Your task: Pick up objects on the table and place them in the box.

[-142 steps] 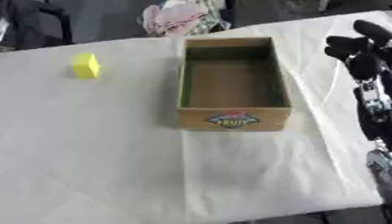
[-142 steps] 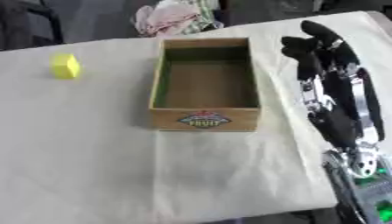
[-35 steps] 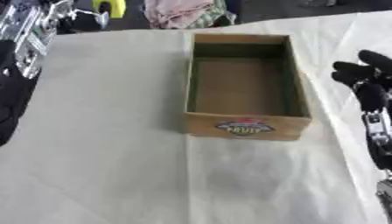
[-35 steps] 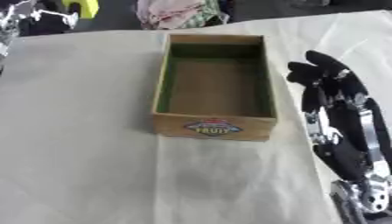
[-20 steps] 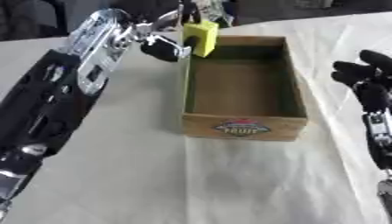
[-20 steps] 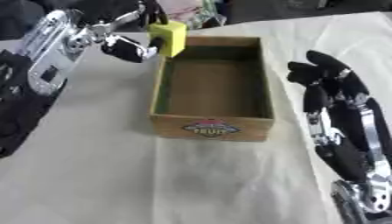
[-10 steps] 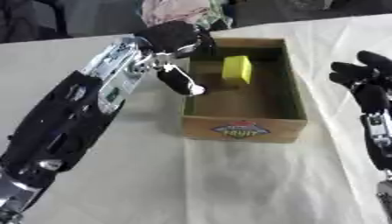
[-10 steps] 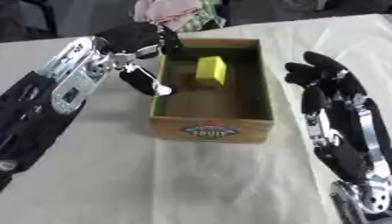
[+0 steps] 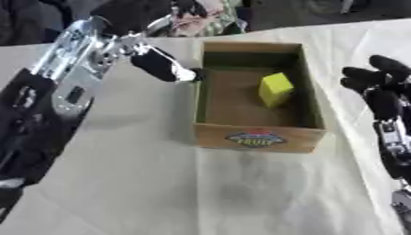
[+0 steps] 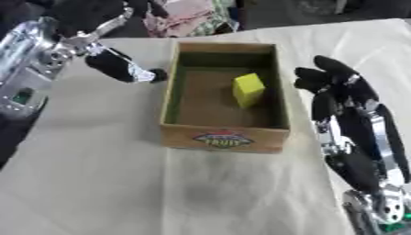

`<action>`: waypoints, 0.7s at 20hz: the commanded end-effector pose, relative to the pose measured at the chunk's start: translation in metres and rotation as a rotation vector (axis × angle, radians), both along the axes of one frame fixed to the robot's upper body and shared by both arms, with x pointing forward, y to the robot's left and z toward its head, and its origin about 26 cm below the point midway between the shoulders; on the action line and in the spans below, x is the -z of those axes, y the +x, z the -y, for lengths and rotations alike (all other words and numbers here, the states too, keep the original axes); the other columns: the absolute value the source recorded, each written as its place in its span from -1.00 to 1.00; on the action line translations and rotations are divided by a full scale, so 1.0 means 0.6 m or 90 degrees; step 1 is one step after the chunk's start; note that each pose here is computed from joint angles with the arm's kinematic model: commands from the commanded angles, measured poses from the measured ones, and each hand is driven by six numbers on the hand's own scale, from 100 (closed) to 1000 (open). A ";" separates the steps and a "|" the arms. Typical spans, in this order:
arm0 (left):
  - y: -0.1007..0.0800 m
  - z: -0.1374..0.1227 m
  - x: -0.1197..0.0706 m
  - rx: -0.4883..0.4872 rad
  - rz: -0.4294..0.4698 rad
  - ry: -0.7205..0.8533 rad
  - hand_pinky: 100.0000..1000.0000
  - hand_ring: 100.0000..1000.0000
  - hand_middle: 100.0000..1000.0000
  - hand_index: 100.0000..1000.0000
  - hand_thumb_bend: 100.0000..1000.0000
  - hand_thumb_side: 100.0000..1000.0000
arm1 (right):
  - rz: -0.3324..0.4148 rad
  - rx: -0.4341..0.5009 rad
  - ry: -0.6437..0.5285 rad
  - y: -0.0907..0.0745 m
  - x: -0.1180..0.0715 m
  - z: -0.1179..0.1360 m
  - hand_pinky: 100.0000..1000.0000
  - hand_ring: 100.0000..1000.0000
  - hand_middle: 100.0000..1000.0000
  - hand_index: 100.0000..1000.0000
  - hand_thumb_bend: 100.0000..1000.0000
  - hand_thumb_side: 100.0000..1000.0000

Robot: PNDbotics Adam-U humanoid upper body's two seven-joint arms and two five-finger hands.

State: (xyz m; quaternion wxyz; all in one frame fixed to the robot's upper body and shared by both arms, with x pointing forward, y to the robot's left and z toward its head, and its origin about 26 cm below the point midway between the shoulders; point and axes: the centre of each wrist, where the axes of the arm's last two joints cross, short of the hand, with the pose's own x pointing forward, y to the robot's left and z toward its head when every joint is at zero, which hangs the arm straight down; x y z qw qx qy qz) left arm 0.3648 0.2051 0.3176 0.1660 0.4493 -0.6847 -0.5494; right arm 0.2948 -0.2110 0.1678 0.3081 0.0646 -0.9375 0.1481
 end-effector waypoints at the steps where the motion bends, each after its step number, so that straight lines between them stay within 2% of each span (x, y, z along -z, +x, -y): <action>1: -0.053 -0.045 -0.030 -0.034 0.067 -0.026 0.37 0.39 0.44 0.67 0.10 -0.14 | 0.023 0.003 -0.004 -0.002 -0.016 0.005 0.65 0.63 0.14 0.70 -1.00 -0.08; 2: -0.066 -0.057 -0.023 -0.043 0.071 -0.042 0.35 0.38 0.43 0.67 0.09 -0.14 | 0.025 0.004 -0.004 -0.002 -0.017 0.006 0.65 0.63 0.14 0.70 -1.00 -0.08; 3: -0.079 -0.066 -0.016 -0.050 0.075 -0.058 0.33 0.37 0.43 0.67 0.24 -0.47 | 0.025 0.005 -0.004 -0.002 -0.017 0.006 0.65 0.63 0.14 0.70 -1.00 -0.11; 4: -0.089 -0.074 -0.006 -0.056 0.074 -0.078 0.30 0.36 0.42 0.66 0.07 -0.14 | 0.026 0.006 -0.003 -0.002 -0.018 0.007 0.65 0.63 0.14 0.70 -1.00 -0.08; 5: -0.095 -0.083 0.006 -0.061 0.070 -0.100 0.27 0.34 0.40 0.66 0.07 -0.15 | 0.027 0.007 -0.003 -0.002 -0.018 0.007 0.65 0.63 0.14 0.70 -1.00 -0.07; 6: -0.098 -0.091 0.021 -0.064 0.063 -0.131 0.20 0.29 0.37 0.66 0.15 -0.26 | 0.027 0.008 -0.002 -0.001 -0.018 0.007 0.65 0.63 0.14 0.70 -1.00 -0.10; 7: -0.099 -0.098 0.036 -0.063 0.059 -0.162 0.15 0.26 0.33 0.65 0.07 -0.15 | 0.028 0.009 -0.002 -0.001 -0.019 0.007 0.65 0.63 0.14 0.70 -1.00 -0.07; 10: -0.101 -0.113 0.083 -0.048 0.043 -0.272 0.06 0.22 0.30 0.65 0.05 -0.12 | 0.029 0.009 -0.002 -0.001 -0.020 0.006 0.65 0.63 0.14 0.71 -1.00 -0.07; 14: -0.104 -0.114 0.130 -0.019 0.027 -0.422 -0.08 0.14 0.22 0.63 0.03 -0.05 | 0.029 0.011 0.001 -0.001 -0.021 0.006 0.65 0.63 0.14 0.71 -1.00 -0.11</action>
